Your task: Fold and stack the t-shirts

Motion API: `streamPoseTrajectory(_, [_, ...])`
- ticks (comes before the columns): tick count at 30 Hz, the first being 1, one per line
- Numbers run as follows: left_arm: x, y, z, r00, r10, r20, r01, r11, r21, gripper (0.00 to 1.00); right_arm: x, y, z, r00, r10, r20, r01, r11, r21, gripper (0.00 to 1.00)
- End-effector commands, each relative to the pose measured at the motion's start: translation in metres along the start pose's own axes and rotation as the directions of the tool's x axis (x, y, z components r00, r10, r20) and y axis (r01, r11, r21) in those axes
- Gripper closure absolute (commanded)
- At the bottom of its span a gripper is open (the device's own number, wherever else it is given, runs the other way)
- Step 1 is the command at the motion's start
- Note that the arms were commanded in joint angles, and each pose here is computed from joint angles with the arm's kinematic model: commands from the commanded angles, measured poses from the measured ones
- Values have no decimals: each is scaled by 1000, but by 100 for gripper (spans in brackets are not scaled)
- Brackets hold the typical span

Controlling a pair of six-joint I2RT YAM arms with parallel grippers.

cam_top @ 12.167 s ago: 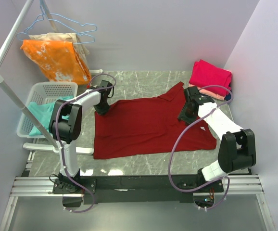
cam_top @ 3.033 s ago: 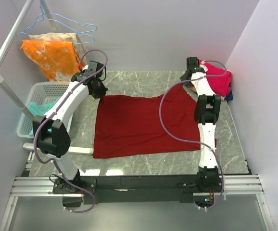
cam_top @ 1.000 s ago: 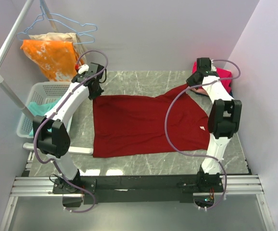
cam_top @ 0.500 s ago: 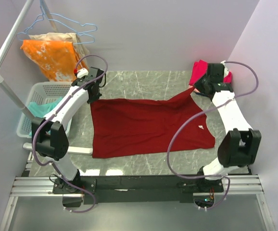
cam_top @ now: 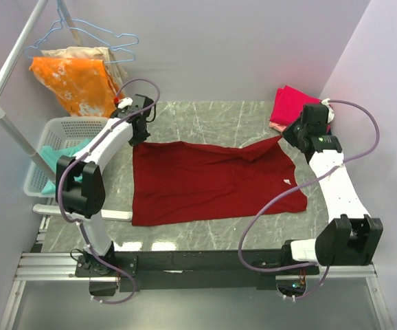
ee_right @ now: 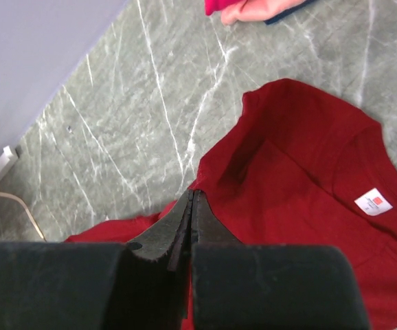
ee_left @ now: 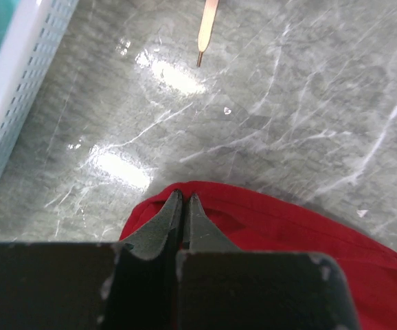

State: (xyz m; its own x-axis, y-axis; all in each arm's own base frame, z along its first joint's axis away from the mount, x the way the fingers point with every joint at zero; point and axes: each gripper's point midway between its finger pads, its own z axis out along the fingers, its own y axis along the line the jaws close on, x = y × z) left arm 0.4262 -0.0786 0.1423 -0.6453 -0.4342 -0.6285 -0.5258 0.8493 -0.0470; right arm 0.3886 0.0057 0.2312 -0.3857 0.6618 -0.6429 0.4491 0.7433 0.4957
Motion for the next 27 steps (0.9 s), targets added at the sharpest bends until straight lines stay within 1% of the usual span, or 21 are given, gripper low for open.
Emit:
streamPoseTrajectory(1, [-12, -4, -3, 1000, 8, 8, -8, 1000, -1, 97, -12, -4, -22, 999, 2, 53, -1, 1000, -27, 100])
streamPoseTrajectory(5, [-19, 1, -10, 999, -14, 34, 15, 1000, -21, 96, -9, -8, -25, 999, 21, 35, -20, 999, -42, 100])
streamPoseTrajectory(8, [-27, 4, -24, 997, -43, 60, 42, 999, 3, 96, -5, -14, -26, 999, 30, 28, -29, 999, -32, 100])
streamPoseTrajectory(9, [-27, 5, -27, 997, -52, 63, 51, 999, 9, 97, 0, -13, -28, 1000, 29, 7, -29, 999, -45, 100])
streamPoseTrajectory(12, [-29, 5, -37, 996, -64, 63, 62, 997, 42, 97, 4, -15, -31, 999, 34, -3, -34, 998, -52, 100])
streamPoseTrajectory(15, [-22, 1, -43, 998, -61, 26, 58, 995, 81, 97, 16, -22, -32, 999, 37, -34, -38, 998, -50, 100])
streamPoseTrajectory(19, [-6, 4, -45, 998, -50, -32, 53, 994, 97, 99, 23, -30, -36, 999, 37, -39, -39, 999, -37, 100])
streamPoseTrajectory(23, [13, 14, -45, 995, -38, -89, 45, 996, 78, 99, 25, -40, -35, 998, 45, -45, -46, 999, -17, 100])
streamPoseTrajectory(27, [36, 27, -38, 989, -20, -143, 25, 999, 31, 99, 24, -49, -36, 997, 62, -42, -62, 998, 2, 100])
